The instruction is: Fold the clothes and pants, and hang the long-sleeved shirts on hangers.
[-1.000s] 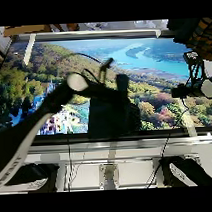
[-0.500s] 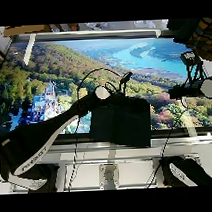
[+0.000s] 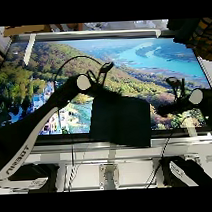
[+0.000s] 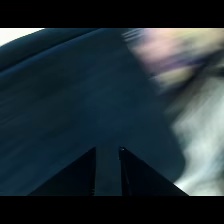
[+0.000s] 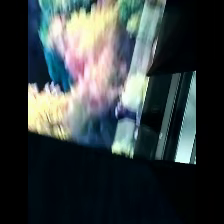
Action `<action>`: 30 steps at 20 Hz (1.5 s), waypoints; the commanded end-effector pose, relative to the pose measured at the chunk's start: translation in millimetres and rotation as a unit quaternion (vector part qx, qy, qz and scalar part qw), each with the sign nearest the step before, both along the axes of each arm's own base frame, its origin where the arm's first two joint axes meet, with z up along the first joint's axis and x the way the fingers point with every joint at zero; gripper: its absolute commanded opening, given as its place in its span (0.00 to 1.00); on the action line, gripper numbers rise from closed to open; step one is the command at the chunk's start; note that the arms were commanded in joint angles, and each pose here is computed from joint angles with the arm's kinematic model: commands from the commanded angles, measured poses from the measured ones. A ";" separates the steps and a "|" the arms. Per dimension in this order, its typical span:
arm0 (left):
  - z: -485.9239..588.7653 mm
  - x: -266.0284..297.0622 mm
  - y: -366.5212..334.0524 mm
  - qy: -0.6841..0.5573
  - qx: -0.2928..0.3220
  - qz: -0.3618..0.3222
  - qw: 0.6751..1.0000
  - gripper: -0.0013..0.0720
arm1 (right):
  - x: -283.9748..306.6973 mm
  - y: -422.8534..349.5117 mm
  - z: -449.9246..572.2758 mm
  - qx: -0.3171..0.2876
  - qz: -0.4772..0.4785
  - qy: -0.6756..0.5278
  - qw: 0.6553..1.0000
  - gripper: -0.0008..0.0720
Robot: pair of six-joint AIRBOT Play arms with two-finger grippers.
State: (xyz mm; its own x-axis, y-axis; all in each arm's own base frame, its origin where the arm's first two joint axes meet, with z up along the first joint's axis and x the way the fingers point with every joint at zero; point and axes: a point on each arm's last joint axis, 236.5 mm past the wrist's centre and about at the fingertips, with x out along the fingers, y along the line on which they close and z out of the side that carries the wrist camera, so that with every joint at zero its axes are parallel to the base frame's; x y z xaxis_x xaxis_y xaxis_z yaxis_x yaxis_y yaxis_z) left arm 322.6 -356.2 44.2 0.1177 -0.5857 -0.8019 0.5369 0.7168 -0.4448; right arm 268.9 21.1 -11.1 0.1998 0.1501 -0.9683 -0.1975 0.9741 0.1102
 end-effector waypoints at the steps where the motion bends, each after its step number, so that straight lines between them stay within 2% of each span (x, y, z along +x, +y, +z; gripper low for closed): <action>1: -24.6 27.4 144.5 -0.046 0.270 0.072 0.959 0.27 | -2.4 50.6 -28.0 0.131 -0.016 0.024 0.991 0.80; 3: -31.0 18.6 173.9 -0.045 0.322 0.068 0.943 0.27 | -2.7 51.9 -47.7 0.130 -0.022 0.052 0.990 0.80; 7: -75.0 -24.0 208.5 0.013 0.365 0.053 0.929 0.27 | -6.7 47.7 -87.4 0.123 -0.034 0.108 0.986 0.80; 9: -91.8 -38.8 222.5 0.029 0.370 0.067 0.926 0.27 | -7.2 48.2 -100.0 0.125 -0.040 0.124 0.984 0.79; 11: -96.8 -42.1 225.0 0.024 0.354 0.093 0.930 0.27 | -11.3 54.6 -108.6 0.138 -0.046 0.145 0.979 0.74; 12: -95.7 -42.5 223.7 0.020 0.345 0.097 0.933 0.27 | -12.8 60.7 -111.3 0.143 -0.042 0.151 0.977 0.66; 14: -91.6 -40.2 221.8 0.011 0.338 0.100 0.936 0.27 | -11.4 72.8 -111.4 0.144 -0.017 0.143 0.979 0.16; 15: -91.2 -40.1 222.0 0.011 0.337 0.100 0.936 0.27 | -7.8 75.6 -110.7 0.139 -0.006 0.135 0.981 0.03; 17: -91.4 -40.6 221.9 0.012 0.338 0.100 0.936 0.27 | 9.0 65.6 -107.6 0.116 -0.004 0.109 0.987 0.03; 19: -91.7 -44.7 224.9 0.020 0.344 0.098 0.933 0.27 | 31.1 27.8 -102.4 0.058 -0.031 0.084 0.994 0.03; 22: -91.9 -48.1 227.3 0.027 0.349 0.097 0.931 0.27 | 60.5 -68.6 -81.4 -0.053 -0.097 0.045 0.993 0.03; 24: -92.0 -47.6 226.9 0.026 0.349 0.098 0.932 0.27 | 66.4 -141.8 -60.9 -0.096 -0.160 0.021 0.982 0.03; 27: -92.0 -47.5 226.9 0.026 0.349 0.098 0.932 0.27 | 37.0 -251.9 -40.2 -0.122 -0.294 -0.005 0.948 0.03; 30: -91.8 -43.0 223.8 0.017 0.342 0.099 0.934 0.27 | -34.8 -331.0 -37.9 -0.126 -0.422 0.002 0.898 0.04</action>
State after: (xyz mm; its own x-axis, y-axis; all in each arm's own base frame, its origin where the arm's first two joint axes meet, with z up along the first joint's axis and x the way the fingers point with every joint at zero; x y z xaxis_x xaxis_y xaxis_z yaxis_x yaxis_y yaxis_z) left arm 275.7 -130.3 -47.7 0.1215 0.1060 -0.9869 0.3585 0.9225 0.1432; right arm 295.1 -231.8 -59.4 0.1812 -0.1835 -0.9662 0.4252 0.9005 -0.0913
